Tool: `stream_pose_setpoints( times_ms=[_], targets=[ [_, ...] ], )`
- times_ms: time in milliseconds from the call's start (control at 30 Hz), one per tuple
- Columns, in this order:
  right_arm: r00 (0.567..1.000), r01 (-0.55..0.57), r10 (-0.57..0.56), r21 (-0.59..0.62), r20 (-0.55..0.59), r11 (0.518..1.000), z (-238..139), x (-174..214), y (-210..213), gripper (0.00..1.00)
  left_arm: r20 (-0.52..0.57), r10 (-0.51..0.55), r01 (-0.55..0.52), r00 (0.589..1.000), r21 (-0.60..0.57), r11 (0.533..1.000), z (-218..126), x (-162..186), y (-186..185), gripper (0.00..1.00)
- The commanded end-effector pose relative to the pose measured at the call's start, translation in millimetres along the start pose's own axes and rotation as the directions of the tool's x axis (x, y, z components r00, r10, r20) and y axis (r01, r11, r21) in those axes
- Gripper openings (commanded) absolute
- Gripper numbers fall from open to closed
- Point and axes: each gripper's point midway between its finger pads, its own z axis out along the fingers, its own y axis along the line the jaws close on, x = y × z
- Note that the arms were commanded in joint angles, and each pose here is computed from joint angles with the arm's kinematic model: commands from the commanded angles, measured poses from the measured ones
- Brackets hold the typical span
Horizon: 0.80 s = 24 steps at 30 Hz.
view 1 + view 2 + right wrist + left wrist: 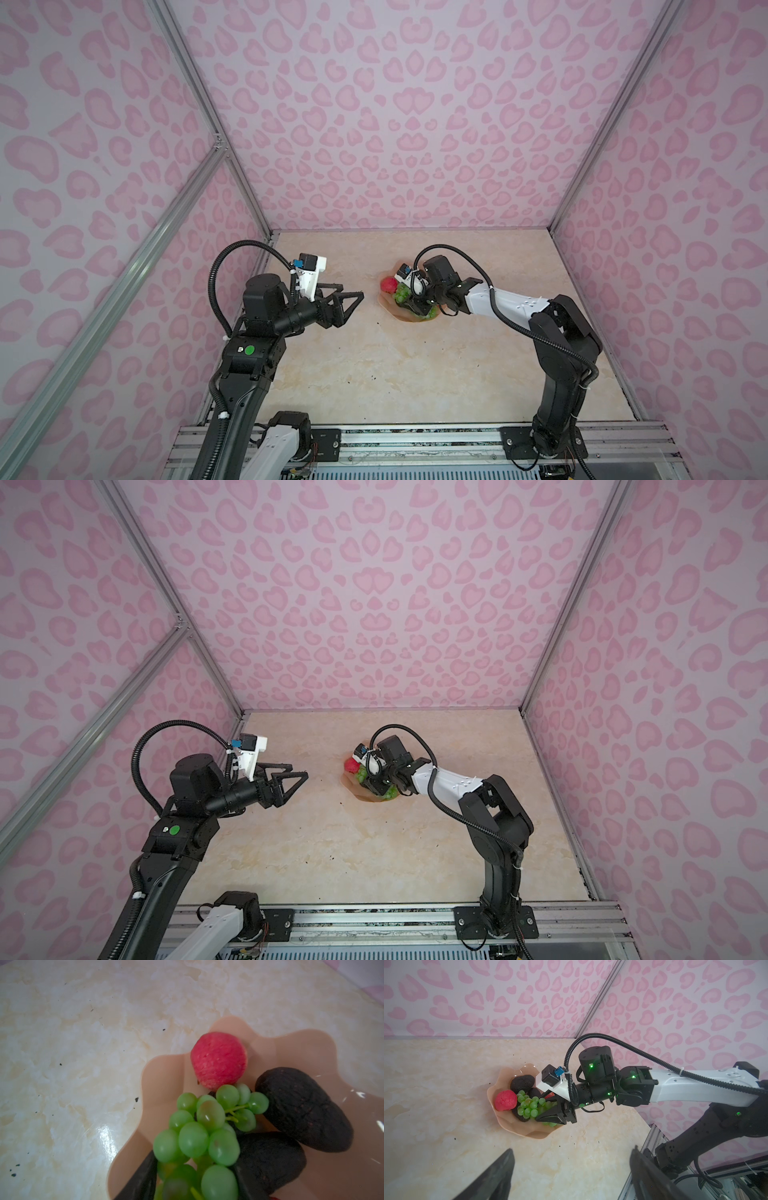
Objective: Place and organize the fake fruits in the fruit bowl
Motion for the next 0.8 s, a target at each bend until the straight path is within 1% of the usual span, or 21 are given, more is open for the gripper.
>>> stream_pose_setpoints(
  times_ms=[0, 33, 67, 167, 300, 367, 400, 467, 500, 533, 567, 600, 667, 700, 733, 767],
  targets=[
    [0.998, 0.007, -0.007, -0.007, 0.060, 1.000, -2, -7, -1, 0.65, 0.018, 0.016, -0.016, 1.000, -0.001, 1.000, 0, -8, -2, 0.87],
    [0.997, 0.005, -0.005, 0.004, 0.073, 1.000, -5, -9, -3, 0.70, 0.019, 0.014, -0.014, 1.000, -0.004, 1.000, 0, -8, 0, 0.87],
    [0.997, 0.003, -0.004, 0.012, 0.081, 1.000, -8, -10, -5, 0.73, 0.022, 0.014, -0.014, 1.000, -0.006, 1.000, 0, -9, 0, 0.87],
    [0.994, -0.001, -0.003, 0.040, 0.109, 0.999, -19, -19, -11, 0.78, 0.026, 0.015, -0.014, 1.000, -0.013, 1.000, 1, -10, 2, 0.87],
    [0.980, -0.026, 0.008, 0.089, 0.200, 0.996, -47, -44, -18, 0.85, 0.036, 0.029, -0.027, 0.999, -0.035, 0.999, 1, -13, 5, 0.87],
    [0.966, -0.058, 0.021, 0.138, 0.259, 0.989, -69, -56, -23, 0.94, 0.045, 0.043, -0.041, 0.998, -0.062, 0.997, 1, -14, 10, 0.88],
    [0.959, -0.077, 0.028, 0.162, 0.283, 0.984, -79, -60, -27, 0.98, 0.051, 0.051, -0.046, 0.997, -0.083, 0.995, 1, -15, 14, 0.88],
    [0.939, -0.132, 0.052, 0.218, 0.340, 0.967, -103, -62, -35, 0.99, 0.095, 0.051, -0.031, 0.994, -0.202, 0.979, -1, -18, 37, 0.95],
    [0.924, -0.162, 0.061, 0.241, 0.378, 0.957, -117, -61, -40, 0.99, 0.135, 0.076, -0.039, 0.988, -0.257, 0.966, -5, -23, 46, 0.99],
    [0.906, -0.212, 0.081, 0.279, 0.416, 0.937, -131, -57, -47, 0.99, 0.164, 0.104, -0.047, 0.981, -0.320, 0.946, -9, -22, 58, 1.00],
    [0.884, -0.286, 0.114, 0.334, 0.453, 0.898, -146, -48, -59, 0.99, 0.198, 0.142, -0.060, 0.970, -0.373, 0.926, -12, -24, 68, 0.99],
    [0.870, -0.330, 0.123, 0.378, 0.477, 0.865, -158, -39, -69, 0.99, 0.223, 0.171, -0.064, 0.960, -0.418, 0.906, -16, -24, 77, 0.98],
    [0.846, -0.427, 0.141, 0.494, 0.515, 0.757, -186, -12, -95, 0.99, 0.262, 0.229, -0.060, 0.938, -0.526, 0.848, -24, -21, 101, 0.97],
    [0.838, -0.461, 0.152, 0.530, 0.525, 0.712, -195, 1, -103, 0.99, 0.274, 0.253, -0.055, 0.928, -0.570, 0.820, -27, -19, 112, 0.98],
    [0.829, -0.491, 0.156, 0.566, 0.537, 0.663, -206, 13, -112, 0.99, 0.282, 0.273, -0.040, 0.920, -0.625, 0.780, -31, -16, 125, 0.97],
    [0.823, -0.520, 0.156, 0.614, 0.546, 0.594, -218, 28, -123, 0.99, 0.304, 0.300, -0.020, 0.904, -0.671, 0.741, -37, -16, 137, 0.97]
  ],
)
